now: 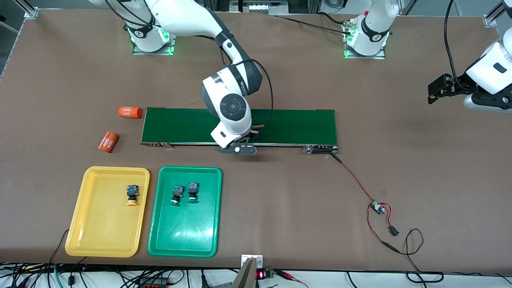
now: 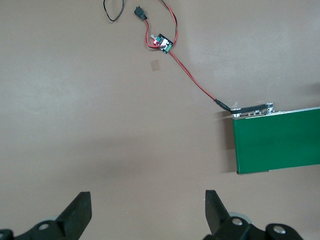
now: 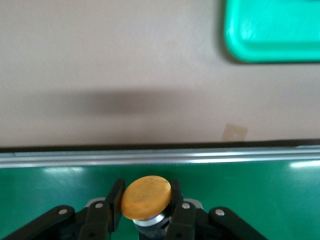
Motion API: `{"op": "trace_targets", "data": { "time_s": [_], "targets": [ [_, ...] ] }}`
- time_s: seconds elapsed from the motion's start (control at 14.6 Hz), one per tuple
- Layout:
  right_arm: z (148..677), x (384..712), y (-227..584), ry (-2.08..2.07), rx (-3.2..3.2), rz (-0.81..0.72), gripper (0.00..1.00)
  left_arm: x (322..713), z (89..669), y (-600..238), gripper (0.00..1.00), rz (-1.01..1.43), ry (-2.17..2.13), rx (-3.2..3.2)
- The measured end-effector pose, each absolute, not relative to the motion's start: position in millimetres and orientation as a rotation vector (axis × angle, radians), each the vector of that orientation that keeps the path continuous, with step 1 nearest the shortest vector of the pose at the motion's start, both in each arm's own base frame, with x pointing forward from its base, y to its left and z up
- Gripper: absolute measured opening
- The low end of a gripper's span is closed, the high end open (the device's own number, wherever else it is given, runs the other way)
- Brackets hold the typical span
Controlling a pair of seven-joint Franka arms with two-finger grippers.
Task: Sort buttons by color to trays
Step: 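Grasp the second yellow button on the belt with the right gripper, then carry the yellow button with the right gripper and drop it in the yellow tray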
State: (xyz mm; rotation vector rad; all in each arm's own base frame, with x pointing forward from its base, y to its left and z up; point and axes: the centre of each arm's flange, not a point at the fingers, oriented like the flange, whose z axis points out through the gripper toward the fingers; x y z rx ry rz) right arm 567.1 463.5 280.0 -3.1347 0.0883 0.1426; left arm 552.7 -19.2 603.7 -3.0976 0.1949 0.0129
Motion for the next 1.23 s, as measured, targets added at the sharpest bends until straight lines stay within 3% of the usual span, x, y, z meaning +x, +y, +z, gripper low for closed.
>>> {"op": "trace_targets", "data": {
  "time_s": [0.27,0.62,1.23],
  "targets": [
    [320.1,618.4,397.0,0.255,-3.087,0.082,0.41,561.8,604.6,-19.1,1.00,0.002,0.195,-3.100],
    [330.5,691.8,250.6,0.450,-3.050,0.057,0.41,565.6,606.4,-21.5,1.00,-0.007,0.202,-3.100],
    [293.6,726.6,80.0,0.087,-3.172,0.134,0.41,568.3,605.4,-25.1,1.00,-0.006,0.212,-3.100]
  ]
}}
